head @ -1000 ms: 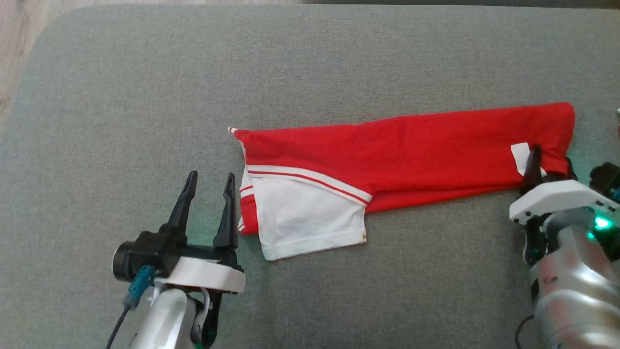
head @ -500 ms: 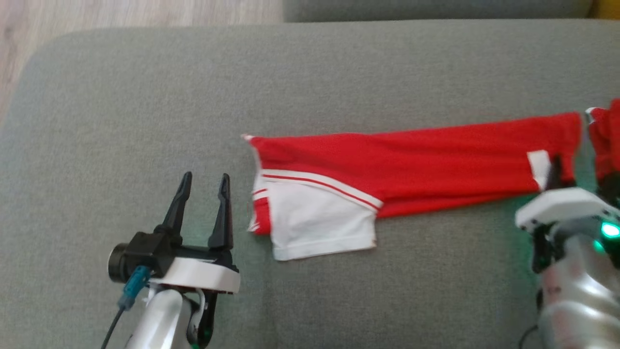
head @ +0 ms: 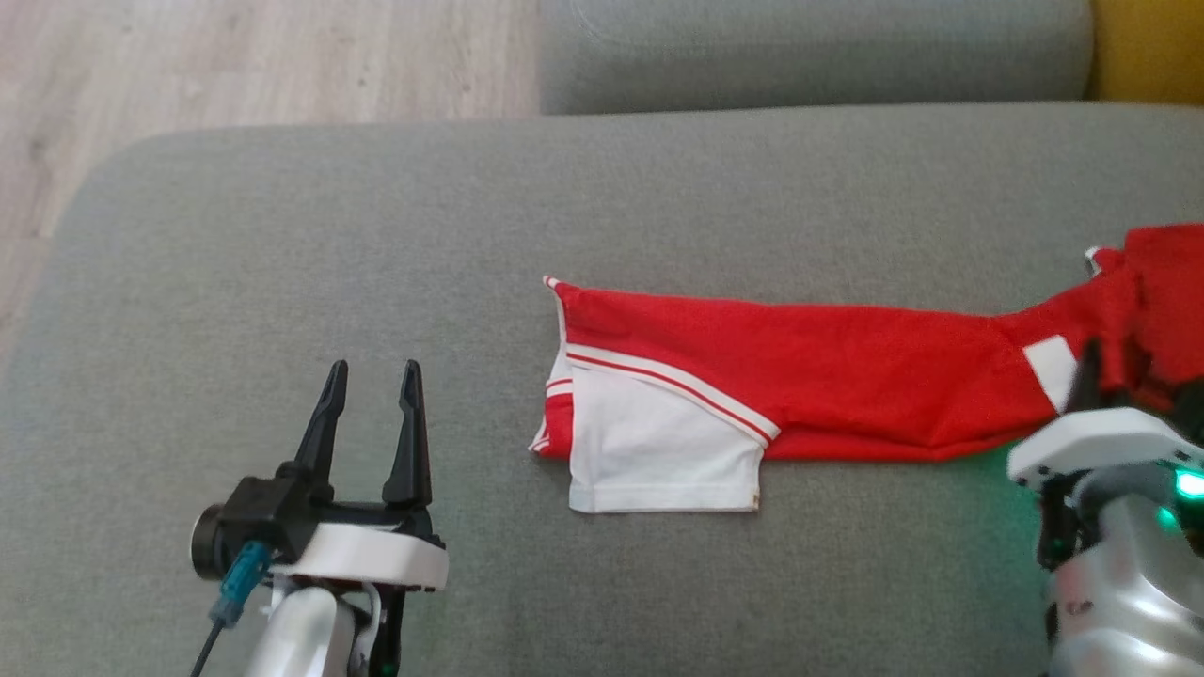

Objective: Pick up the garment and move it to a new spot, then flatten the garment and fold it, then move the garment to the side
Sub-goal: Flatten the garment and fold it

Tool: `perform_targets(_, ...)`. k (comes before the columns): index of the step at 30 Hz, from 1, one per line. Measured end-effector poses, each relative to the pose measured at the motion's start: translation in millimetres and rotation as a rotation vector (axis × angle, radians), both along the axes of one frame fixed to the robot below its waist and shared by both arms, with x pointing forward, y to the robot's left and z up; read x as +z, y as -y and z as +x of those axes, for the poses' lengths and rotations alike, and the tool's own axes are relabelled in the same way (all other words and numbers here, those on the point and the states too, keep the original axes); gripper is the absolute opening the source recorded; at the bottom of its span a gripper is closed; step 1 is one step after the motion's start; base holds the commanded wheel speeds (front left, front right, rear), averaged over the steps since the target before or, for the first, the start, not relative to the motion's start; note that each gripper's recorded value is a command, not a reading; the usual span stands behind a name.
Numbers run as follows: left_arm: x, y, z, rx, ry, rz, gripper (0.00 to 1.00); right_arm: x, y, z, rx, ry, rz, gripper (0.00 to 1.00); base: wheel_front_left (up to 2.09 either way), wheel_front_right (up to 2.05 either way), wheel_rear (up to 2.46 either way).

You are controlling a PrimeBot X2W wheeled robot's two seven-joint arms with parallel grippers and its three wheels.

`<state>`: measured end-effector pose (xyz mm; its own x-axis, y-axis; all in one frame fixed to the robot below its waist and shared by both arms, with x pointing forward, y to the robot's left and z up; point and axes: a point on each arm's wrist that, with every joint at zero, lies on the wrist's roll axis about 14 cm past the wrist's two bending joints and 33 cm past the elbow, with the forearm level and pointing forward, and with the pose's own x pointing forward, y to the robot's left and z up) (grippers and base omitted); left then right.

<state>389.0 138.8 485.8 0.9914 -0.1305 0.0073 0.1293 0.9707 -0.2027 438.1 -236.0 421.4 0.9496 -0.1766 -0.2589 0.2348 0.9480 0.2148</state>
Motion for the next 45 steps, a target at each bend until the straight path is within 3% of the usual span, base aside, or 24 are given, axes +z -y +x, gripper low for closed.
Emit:
perform_targets(6,15.9,-17.1,-9.9,0.049,0.046,0.006,1.0,28.8,-55.7,16.2,0.152,0.09,0.059,0.0,0.0,0.0,0.0)
perform_targets(14,16.0,-40.6,-39.7,0.114,0.052,0.003,1.0,59.3,-166.4,12.5,0.466,0.17,0.132,0.0,0.0,0.0,0.0)
perform_targets(22,28.7,-60.6,-55.4,0.176,0.09,0.01,1.0,53.5,-246.4,-9.5,0.701,0.138,0.169,0.0,0.0,0.0,0.0)
perform_targets(31,17.6,-73.7,-63.7,0.224,0.046,0.021,1.0,16.0,-286.3,-16.9,0.818,0.015,0.172,0.0,0.0,0.0,0.0)
perform_targets(44,6.8,-81.5,-57.7,0.26,-0.002,0.034,1.0,-11.0,-312.5,-15.7,0.887,-0.054,0.201,0.0,0.0,0.0,0.0)
perform_targets(45,5.6,-81.4,-57.6,0.261,-0.006,0.033,1.0,-12.8,-315.0,-18.1,0.902,-0.058,0.195,0.6,0.0,0.0,0.0)
